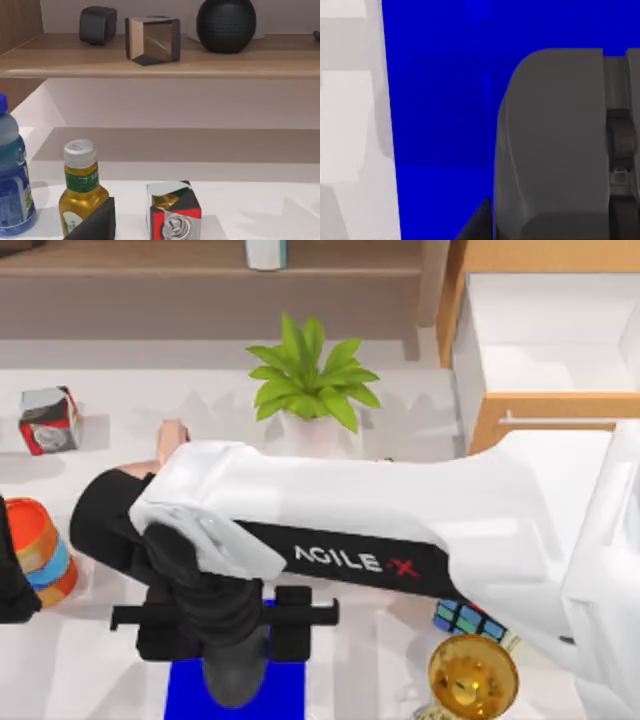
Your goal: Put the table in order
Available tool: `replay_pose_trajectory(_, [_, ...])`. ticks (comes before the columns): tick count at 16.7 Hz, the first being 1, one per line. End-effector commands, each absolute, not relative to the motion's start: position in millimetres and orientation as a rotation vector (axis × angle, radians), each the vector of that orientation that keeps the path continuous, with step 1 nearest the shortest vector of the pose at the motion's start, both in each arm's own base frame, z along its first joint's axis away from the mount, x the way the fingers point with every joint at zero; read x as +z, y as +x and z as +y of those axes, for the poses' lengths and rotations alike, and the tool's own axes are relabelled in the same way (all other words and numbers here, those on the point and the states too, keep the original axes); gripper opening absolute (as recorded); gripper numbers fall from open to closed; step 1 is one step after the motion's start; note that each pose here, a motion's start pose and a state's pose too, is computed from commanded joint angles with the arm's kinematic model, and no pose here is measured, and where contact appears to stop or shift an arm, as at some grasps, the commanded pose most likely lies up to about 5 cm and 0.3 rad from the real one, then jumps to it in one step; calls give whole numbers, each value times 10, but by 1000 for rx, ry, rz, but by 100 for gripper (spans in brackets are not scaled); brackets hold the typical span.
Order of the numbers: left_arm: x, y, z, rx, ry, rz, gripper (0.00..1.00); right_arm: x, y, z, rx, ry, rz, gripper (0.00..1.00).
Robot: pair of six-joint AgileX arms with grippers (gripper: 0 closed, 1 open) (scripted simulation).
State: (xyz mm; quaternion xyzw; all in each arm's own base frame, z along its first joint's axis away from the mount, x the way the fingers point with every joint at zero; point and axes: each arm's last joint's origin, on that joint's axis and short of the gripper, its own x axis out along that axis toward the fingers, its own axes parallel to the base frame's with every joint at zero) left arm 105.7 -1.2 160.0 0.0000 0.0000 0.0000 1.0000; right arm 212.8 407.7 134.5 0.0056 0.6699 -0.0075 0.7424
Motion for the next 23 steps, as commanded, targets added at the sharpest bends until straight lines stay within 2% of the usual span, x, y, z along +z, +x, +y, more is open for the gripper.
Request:
replay_pose_trajectory(3, [1600,1057,-12,0,0,0,100,1345,2128,4077,-16,12,1468,98])
replay_pose_trajectory(4, [1600,1057,-12,0,0,0,100,1345,2128,4077,-16,12,1468,100])
replay_pose_trajectory(14, [1600,1057,-12,0,0,0,100,1372,2106,4083,1,9,1462,100])
replay_pose_trajectory(19, [1600,1057,-12,0,0,0,100,1586,1992,4056,243,-40,1343,100])
replay_pose_trajectory(23, [1600,1057,-12,0,0,0,100,1787,2056,3911,506,-94,1096,100])
